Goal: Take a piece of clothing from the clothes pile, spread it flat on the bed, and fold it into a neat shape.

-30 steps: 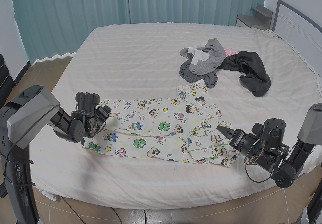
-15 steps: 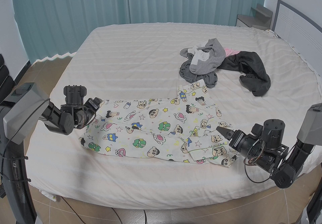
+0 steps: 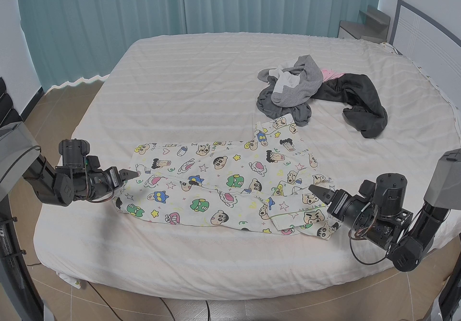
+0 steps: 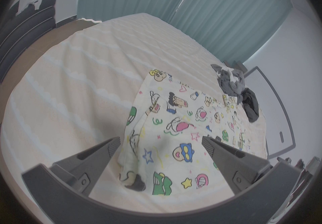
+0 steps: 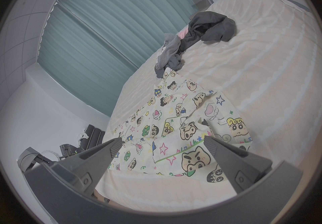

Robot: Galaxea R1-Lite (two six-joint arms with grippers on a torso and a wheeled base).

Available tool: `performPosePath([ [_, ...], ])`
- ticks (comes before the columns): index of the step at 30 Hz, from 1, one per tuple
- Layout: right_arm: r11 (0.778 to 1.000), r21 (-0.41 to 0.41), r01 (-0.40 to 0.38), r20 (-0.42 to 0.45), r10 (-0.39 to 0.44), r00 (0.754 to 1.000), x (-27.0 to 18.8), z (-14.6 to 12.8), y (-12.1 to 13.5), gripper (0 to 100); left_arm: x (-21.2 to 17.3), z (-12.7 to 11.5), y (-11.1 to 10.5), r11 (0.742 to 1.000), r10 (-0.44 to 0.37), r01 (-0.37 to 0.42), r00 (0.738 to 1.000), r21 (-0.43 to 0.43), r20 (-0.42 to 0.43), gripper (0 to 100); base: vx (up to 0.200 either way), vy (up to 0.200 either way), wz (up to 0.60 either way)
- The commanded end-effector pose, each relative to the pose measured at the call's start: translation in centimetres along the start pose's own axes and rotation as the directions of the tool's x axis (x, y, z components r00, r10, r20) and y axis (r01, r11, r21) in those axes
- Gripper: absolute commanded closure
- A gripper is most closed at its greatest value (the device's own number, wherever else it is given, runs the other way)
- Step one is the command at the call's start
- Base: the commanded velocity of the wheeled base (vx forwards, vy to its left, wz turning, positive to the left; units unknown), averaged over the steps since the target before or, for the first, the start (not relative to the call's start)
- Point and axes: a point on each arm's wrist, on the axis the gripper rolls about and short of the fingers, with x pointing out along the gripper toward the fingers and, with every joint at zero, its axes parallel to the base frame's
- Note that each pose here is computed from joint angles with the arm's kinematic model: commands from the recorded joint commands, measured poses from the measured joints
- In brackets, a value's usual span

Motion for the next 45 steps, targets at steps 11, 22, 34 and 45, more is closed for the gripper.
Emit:
performPosePath([
  [11, 1.0, -0.005, 0.015, -0.025, -0.015, 1.0, 0.2, -0.6, -0.4, 0, 1.0, -2.1, 0.9, 0.998, -0.007, 0.012, 0.997, 0.068, -0.08, 0, 0.0, 0.0, 0.0],
  [22, 1.0, -0.006, 0.014, -0.026, -0.014, 1.0, 0.2, -0.7, -0.3, 0, 1.8, -2.9, 0.6, 0.996, -0.018, 0.024, 0.997, 0.082, -0.077, 100, 0.0, 0.0, 0.0],
  [34, 1.0, -0.005, 0.012, -0.026, -0.012, 1.0, 0.2, -0.7, -0.3, 0, -0.1, -3.5, 0.8, 0.994, -0.001, 0.011, 0.996, 0.111, -0.092, 100, 0.0, 0.0, 0.0],
  [45, 1.0, -0.006, 0.013, -0.027, -0.013, 1.0, 0.2, -0.7, -0.3, 0, -1.7, -3.7, 1.9, 0.991, 0.035, -0.023, 0.995, 0.131, -0.091, 100, 0.0, 0.0, 0.0],
])
